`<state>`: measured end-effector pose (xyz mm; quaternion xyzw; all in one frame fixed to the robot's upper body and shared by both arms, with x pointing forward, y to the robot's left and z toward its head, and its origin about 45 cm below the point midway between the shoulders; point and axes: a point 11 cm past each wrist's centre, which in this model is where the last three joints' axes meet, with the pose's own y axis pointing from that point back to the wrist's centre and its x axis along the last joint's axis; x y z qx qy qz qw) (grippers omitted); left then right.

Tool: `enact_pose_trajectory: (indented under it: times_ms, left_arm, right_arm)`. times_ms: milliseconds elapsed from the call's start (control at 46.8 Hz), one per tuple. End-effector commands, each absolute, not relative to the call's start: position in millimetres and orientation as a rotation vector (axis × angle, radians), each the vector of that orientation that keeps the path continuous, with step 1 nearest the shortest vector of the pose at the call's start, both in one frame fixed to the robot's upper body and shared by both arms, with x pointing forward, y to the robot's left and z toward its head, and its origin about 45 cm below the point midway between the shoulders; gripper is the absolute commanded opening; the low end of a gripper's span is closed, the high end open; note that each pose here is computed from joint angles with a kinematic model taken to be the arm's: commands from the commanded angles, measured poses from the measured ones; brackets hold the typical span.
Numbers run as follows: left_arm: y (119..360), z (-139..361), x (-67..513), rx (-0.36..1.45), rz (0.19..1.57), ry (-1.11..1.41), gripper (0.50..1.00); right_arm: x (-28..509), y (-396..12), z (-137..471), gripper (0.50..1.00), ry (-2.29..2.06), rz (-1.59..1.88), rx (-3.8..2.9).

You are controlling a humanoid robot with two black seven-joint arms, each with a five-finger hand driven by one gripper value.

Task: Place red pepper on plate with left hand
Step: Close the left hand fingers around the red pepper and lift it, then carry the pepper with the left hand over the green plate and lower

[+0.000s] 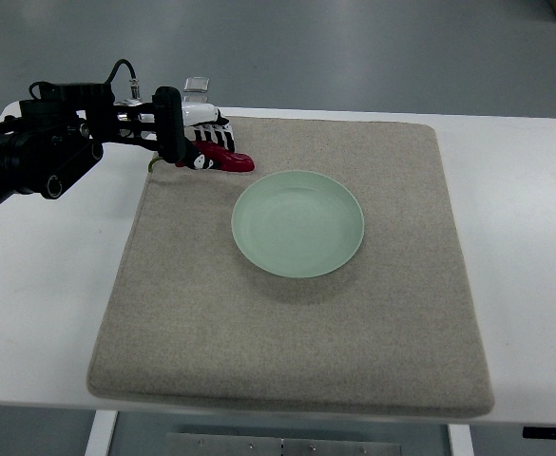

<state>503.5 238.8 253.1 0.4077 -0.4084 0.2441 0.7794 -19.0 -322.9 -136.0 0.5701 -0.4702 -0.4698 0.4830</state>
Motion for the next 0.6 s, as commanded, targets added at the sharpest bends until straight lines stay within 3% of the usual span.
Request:
enact_pose_trajectory:
  times_ms: [0,449,577]
  left_arm:
    - [225,255,500,0.842,0.511,-0.915,0.500]
    - [150,262,465,0.640,0.337,-0.980,0.500]
    - [142,257,459,0.628,0.310,-0.972,0.500]
  right_arm:
    - [-19,-323,-136,0.928,-1.146,-1.145,1.389]
    - [-19,-323,-136,0.928,-1.146,-1.145,1.389]
    - [-19,-323,-136,0.928,-1.146,-1.145,1.389]
